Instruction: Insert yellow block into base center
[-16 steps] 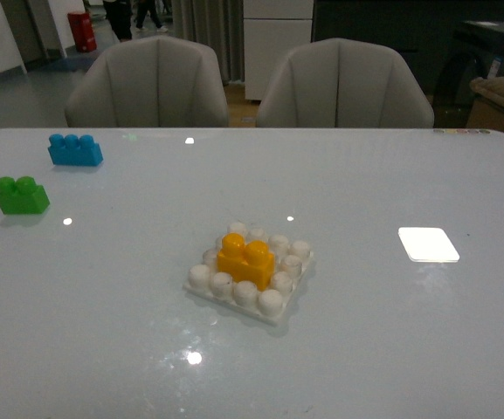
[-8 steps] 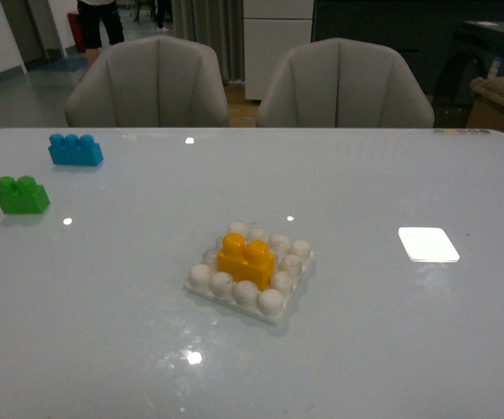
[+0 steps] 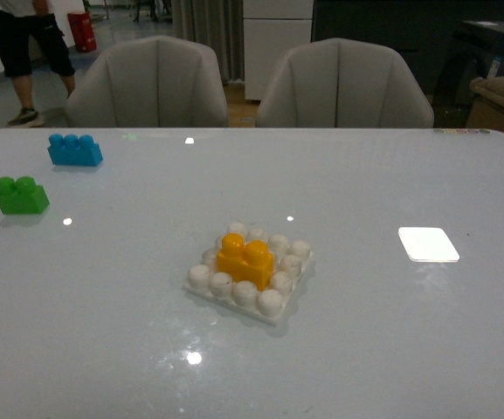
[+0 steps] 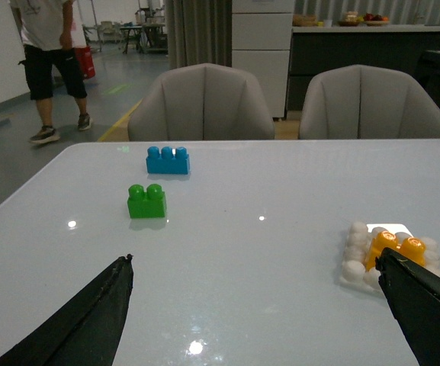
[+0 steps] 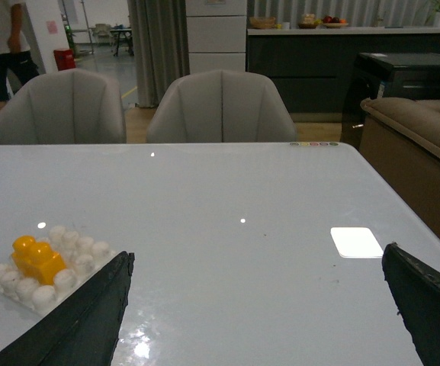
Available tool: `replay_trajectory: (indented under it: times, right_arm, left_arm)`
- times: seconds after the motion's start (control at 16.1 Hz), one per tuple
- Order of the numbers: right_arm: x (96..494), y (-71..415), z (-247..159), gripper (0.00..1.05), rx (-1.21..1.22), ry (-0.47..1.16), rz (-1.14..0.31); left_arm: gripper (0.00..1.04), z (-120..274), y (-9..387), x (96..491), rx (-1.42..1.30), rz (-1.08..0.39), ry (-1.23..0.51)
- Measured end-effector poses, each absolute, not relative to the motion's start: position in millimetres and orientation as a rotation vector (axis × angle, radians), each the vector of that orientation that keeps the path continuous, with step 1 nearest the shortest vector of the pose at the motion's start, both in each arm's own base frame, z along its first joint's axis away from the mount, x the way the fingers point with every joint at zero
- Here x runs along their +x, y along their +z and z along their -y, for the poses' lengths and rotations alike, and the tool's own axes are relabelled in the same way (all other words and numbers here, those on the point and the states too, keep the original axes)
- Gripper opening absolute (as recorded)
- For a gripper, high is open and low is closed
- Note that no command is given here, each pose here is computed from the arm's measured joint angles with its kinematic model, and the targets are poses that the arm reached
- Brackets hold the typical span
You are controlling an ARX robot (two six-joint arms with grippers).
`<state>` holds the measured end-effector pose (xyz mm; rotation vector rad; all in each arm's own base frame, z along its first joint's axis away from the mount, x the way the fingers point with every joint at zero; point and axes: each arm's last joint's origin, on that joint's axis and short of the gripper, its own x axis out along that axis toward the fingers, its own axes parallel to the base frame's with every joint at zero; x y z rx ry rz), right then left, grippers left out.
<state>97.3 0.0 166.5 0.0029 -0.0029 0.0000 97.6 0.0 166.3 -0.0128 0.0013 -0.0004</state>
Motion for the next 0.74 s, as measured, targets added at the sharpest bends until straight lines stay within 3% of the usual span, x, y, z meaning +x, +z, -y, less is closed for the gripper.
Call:
replay_trajectory:
  times: [0.74]
  right_arm:
    - [97.3,166.6,0.0,0.98,0.003,0.000,0.003]
  left_arm:
    - [0.98,0.0,166.3,97.6,-0.013,-0.001,0.000]
